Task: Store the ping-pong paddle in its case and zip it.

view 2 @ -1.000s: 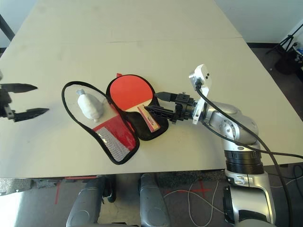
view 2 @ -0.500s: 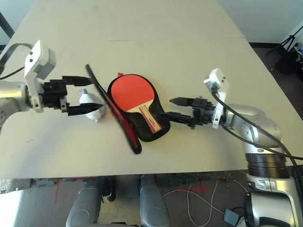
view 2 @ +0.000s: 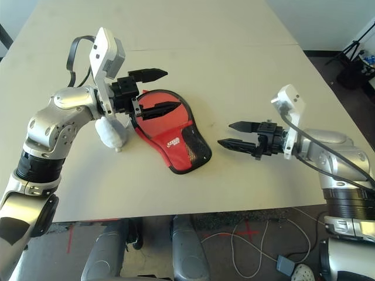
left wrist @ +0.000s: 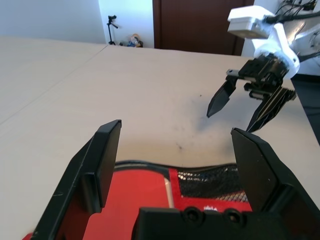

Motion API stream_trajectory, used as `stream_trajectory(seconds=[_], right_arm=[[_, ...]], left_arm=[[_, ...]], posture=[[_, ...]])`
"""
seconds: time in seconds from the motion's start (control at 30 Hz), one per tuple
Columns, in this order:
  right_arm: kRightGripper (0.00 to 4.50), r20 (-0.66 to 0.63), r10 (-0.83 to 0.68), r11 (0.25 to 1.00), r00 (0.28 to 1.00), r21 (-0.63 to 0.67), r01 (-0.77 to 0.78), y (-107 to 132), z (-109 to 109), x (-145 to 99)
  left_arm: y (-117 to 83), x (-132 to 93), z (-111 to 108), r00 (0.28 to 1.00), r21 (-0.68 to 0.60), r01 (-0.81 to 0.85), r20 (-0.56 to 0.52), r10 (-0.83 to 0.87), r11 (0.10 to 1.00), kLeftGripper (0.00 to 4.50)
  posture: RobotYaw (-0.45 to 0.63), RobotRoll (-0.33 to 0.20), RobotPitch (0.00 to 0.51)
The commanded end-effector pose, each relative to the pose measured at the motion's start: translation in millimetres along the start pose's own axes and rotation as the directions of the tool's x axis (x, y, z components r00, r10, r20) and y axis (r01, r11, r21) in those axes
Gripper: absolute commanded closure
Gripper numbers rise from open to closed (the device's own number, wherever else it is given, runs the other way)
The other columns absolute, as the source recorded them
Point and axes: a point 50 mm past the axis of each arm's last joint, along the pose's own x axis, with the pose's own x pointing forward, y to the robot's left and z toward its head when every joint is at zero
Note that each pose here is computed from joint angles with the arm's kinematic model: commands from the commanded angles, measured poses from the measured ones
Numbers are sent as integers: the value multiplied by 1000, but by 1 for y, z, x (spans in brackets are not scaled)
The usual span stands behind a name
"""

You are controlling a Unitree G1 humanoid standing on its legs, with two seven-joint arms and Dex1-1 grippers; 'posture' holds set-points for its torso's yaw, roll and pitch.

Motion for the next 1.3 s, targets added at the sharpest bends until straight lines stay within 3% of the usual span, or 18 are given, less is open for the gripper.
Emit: stream_trajectory(seconds=[0.03,0.43,0.93,1.3], right_arm=[[23,-7,-12,999,1000,30,12,-2,-3,-7],[23,-5,25,997,1000,74,-25,1,-10,17],[23,-28,53,992,998,112,-49,9,-21,63],[23,-46,114,979,992,176,-105,22,-31,79]], left_arm=[[0,-10,-3,1000,6,-8,-18,8,1000,0],[-8,-29,-7,998,-6,-30,-56,30,1000,0],[-11,-31,-4,998,-13,-30,-64,29,999,0],[-11,-30,-4,998,-14,-20,-64,19,1000,0]], posture=[[-24,0,248],[-6,0,249],[10,0,258],[7,0,259]])
